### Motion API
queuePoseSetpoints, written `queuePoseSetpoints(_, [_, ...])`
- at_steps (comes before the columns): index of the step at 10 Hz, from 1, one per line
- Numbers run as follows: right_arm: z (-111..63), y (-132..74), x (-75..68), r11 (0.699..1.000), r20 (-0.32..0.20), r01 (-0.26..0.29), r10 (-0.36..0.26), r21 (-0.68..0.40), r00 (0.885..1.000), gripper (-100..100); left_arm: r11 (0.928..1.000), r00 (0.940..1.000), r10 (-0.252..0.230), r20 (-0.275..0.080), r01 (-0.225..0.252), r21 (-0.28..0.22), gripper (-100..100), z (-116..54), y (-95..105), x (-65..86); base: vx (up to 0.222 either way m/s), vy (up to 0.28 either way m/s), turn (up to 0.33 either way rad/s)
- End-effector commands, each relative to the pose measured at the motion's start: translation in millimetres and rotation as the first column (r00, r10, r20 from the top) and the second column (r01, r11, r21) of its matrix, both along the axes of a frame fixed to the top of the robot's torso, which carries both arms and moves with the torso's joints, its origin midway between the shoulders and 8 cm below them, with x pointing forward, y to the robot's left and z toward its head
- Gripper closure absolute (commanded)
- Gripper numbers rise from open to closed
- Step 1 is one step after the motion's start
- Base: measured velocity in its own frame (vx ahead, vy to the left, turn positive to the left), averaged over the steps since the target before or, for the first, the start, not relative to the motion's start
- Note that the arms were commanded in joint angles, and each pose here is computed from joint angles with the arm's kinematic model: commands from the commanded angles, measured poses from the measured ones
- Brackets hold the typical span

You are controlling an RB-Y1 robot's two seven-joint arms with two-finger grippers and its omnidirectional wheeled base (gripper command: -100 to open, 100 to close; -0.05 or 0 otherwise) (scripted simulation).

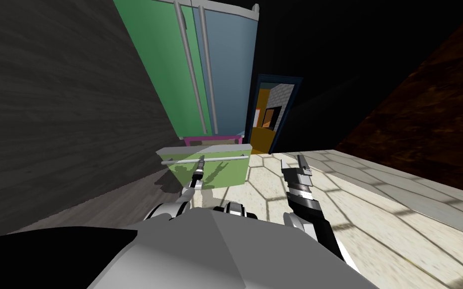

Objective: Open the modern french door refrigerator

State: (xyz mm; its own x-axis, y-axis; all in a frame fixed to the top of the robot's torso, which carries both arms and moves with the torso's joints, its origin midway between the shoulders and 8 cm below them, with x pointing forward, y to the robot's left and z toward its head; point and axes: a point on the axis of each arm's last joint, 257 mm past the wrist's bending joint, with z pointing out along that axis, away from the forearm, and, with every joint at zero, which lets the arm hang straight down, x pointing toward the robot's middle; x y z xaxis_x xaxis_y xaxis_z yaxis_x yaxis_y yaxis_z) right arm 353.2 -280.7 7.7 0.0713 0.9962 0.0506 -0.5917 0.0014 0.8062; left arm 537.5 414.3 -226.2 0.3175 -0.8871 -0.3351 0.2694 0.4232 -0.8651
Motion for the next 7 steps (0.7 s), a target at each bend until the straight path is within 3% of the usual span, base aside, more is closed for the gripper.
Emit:
queuePoseSetpoints(1, [0.0, 0.0, 0.0, 1.0, 0.0, 0.0, 0.0, 0.0, 1.0, 0, 1.0, 1.0, -0.003, -0.001, 0.003, 0.0, -100, 16.5, 5.0, 16.7, -0.062, -0.027, 0.006])
queuePoseSetpoints(2, [0.0, 0.0, 0.0, 1.0, 0.0, 0.0, 0.0, 0.0, 1.0, 0, 1.0, 1.0, -0.003, -0.001, 0.003, 0.0, -100, 16.5, 5.0, 16.7, -0.039, -0.018, 0.0])
queuePoseSetpoints(3, [0.0, 0.0, 0.0, 1.0, 0.0, 0.0, 0.0, 0.0, 1.0, 0, 1.0, 1.0, -0.005, -0.001, 0.005, 0.001, -100, 28.7, 8.6, 28.3, -0.053, -0.035, 0.025])
queuePoseSetpoints(4, [0.0, 0.0, 0.0, 1.0, 0.0, 0.0, 0.0, 0.0, 1.0, 0, 1.0, 0.9998, -0.003, -0.02, 0.003, -0.007, -100, 12.0, 5.7, 20.3, -0.023, -0.014, 0.007])
queuePoseSetpoints(5, [0.0, 0.0, 0.0, 1.0, 0.0, 0.0, 0.0, 0.0, 1.0, 0, 1.0, 0.9996, -0.001, -0.028, 0.001, -0.01, 0, 9.4, 6.3, 20.6, 0.0, 0.0, 0.0])
queuePoseSetpoints(7, [0.0, 0.0, 0.0, 1.0, 0.0, 0.0, 0.0, 0.0, 1.0, 0, 0.9999, 0.9991, 0.001, -0.042, -0.001, -0.015, 0, 2.7, 6.6, 18.6, 0.0, 0.0, 0.0])
